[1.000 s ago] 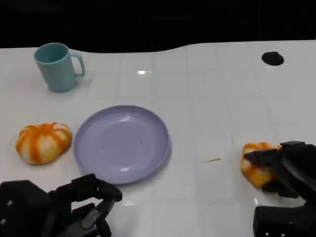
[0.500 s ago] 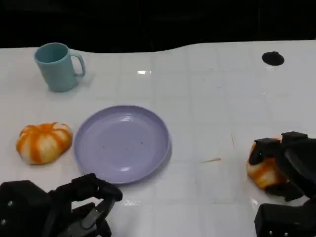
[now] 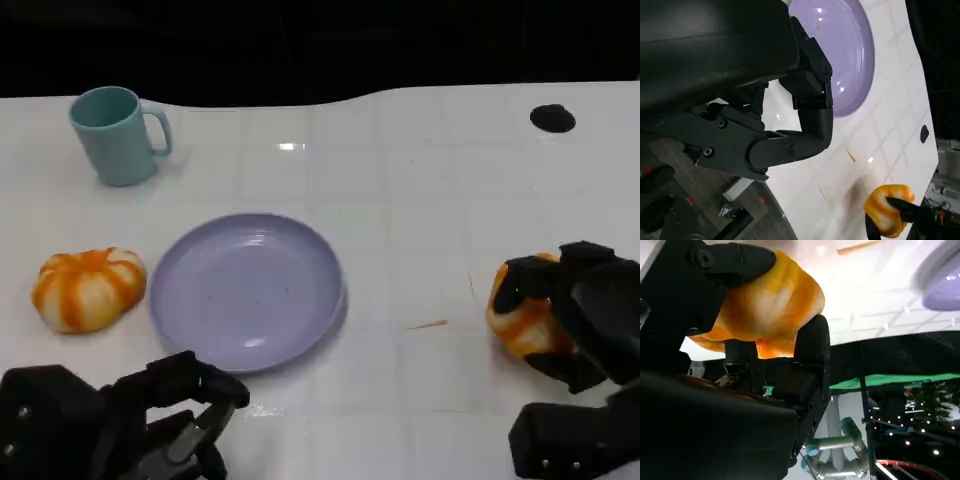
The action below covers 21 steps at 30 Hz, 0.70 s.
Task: Grasp the bread from the table and place it into the plate.
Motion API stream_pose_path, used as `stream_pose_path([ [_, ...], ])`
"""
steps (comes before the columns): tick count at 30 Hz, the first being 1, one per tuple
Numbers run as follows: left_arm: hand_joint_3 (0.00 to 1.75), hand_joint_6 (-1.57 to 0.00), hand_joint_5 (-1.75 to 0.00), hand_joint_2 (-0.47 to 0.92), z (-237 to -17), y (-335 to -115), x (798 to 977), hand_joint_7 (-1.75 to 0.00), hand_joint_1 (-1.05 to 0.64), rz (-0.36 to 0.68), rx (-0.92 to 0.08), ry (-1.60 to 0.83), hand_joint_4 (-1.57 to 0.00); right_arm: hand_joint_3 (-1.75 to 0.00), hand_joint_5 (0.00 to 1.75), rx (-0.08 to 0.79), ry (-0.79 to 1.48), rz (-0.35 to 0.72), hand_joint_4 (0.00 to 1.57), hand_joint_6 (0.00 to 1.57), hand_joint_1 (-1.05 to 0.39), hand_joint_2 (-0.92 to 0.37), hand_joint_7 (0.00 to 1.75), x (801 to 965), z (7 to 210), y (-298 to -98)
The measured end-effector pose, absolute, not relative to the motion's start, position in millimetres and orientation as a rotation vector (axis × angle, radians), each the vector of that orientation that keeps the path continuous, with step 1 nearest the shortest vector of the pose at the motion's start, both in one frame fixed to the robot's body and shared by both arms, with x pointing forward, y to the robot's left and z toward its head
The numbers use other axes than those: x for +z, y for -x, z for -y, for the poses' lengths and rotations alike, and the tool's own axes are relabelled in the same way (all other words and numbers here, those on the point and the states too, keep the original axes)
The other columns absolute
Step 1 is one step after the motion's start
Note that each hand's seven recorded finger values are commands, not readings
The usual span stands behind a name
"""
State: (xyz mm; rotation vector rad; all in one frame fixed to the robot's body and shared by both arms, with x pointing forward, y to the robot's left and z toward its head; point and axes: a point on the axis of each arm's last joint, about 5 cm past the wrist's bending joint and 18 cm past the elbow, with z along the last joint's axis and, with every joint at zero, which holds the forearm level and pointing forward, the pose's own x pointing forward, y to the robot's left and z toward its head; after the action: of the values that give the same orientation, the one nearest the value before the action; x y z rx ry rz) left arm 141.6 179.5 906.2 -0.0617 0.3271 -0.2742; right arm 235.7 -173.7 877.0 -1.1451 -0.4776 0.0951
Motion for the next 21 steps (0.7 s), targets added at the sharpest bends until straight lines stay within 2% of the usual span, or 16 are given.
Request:
stream_pose_path([
  [5,0.48,-0.63,-1.71,0.92,-179,-142,906.3,-1.27,-0.44,-0.327,-0.275,0.065,-0.63,-1.42,1.75,0.104,1.071,0.530,0.97,0.83,-0.06,-0.15,1.58,882.7,163,-239],
  [7,0.48,-0.64,-1.71,0.92,-179,-142,906.4,-1.27,-0.44,-0.326,-0.275,0.064,-0.63,-1.37,1.75,0.117,1.029,0.537,0.97,0.83,-0.07,-0.18,1.52,885.0,156,-240],
  [8,0.48,-0.64,-1.71,0.92,-179,-142,906.4,-1.27,-0.44,-0.326,-0.275,0.064,-0.63,-1.34,1.75,0.130,1.007,0.534,0.97,0.88,-0.08,-0.18,1.38,886.2,152,-241],
  [10,0.49,-0.63,-1.71,0.92,-179,-142,906.5,-1.27,-0.43,-0.326,-0.276,0.064,-0.63,-1.34,1.75,0.160,0.973,0.535,0.99,0.95,-0.10,-0.19,1.27,888.6,144,-242],
  [13,0.49,-0.63,-1.71,0.92,-179,-141,906.6,-1.27,-0.42,-0.326,-0.276,0.065,-0.63,-1.35,1.75,0.194,0.917,0.544,1.00,0.98,-0.11,-0.19,1.24,893.9,129,-246],
  [16,0.50,-0.62,-1.72,0.92,-179,-141,906.9,-1.28,-0.41,-0.325,-0.277,0.064,-0.62,-1.37,1.75,0.220,0.875,0.561,1.00,0.95,-0.11,-0.20,1.29,899.0,114,-249],
  [21,0.50,-0.61,-1.74,0.92,-179,-141,907.0,-1.28,-0.42,-0.324,-0.278,0.068,-0.61,-1.40,1.75,0.251,0.841,0.574,1.01,0.97,-0.09,-0.20,1.27,904.8,97,-255],
])
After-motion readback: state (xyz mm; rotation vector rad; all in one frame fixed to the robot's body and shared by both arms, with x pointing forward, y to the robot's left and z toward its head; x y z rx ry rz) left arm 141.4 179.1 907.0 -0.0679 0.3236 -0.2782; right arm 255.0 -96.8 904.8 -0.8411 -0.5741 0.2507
